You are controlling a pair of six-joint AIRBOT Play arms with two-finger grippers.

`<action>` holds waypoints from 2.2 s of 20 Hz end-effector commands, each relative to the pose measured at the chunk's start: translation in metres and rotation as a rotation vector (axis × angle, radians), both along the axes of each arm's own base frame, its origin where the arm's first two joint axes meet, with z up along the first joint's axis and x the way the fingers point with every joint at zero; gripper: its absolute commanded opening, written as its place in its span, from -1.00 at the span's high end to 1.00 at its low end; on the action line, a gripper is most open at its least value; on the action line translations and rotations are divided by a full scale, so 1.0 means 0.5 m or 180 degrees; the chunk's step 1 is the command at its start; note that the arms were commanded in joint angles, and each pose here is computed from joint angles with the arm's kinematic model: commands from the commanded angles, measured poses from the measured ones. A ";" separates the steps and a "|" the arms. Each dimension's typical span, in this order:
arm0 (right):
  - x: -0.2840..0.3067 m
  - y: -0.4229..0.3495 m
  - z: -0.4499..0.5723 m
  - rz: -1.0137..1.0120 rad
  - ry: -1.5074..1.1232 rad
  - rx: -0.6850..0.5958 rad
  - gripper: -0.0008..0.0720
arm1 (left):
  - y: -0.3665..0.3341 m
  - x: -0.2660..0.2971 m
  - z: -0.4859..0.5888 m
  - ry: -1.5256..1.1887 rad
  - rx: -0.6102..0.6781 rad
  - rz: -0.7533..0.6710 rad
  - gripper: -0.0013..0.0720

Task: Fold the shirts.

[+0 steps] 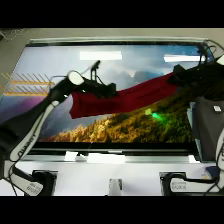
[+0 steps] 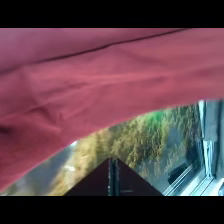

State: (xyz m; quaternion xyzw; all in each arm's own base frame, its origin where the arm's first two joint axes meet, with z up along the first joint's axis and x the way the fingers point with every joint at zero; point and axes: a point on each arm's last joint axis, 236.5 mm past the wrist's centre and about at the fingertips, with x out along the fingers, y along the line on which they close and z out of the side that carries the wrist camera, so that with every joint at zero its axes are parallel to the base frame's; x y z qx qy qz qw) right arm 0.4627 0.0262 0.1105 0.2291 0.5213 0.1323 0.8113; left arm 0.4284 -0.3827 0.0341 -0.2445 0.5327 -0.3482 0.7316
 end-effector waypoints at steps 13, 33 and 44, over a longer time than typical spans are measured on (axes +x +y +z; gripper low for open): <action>-0.238 0.066 0.282 -0.0070 -0.0437 0.0046 0.89 | -0.272 -0.110 -0.007 0.0599 -0.1233 -0.0008 0.88; -0.093 0.621 -0.228 0.0605 0.0854 0.0349 -0.84 | 0.441 -0.212 0.751 -0.2476 -0.0395 0.0904 0.88; -0.212 0.044 -0.235 0.0276 0.1724 -0.0858 -0.73 | 0.454 -0.187 0.717 -0.2409 -0.0196 0.0928 0.88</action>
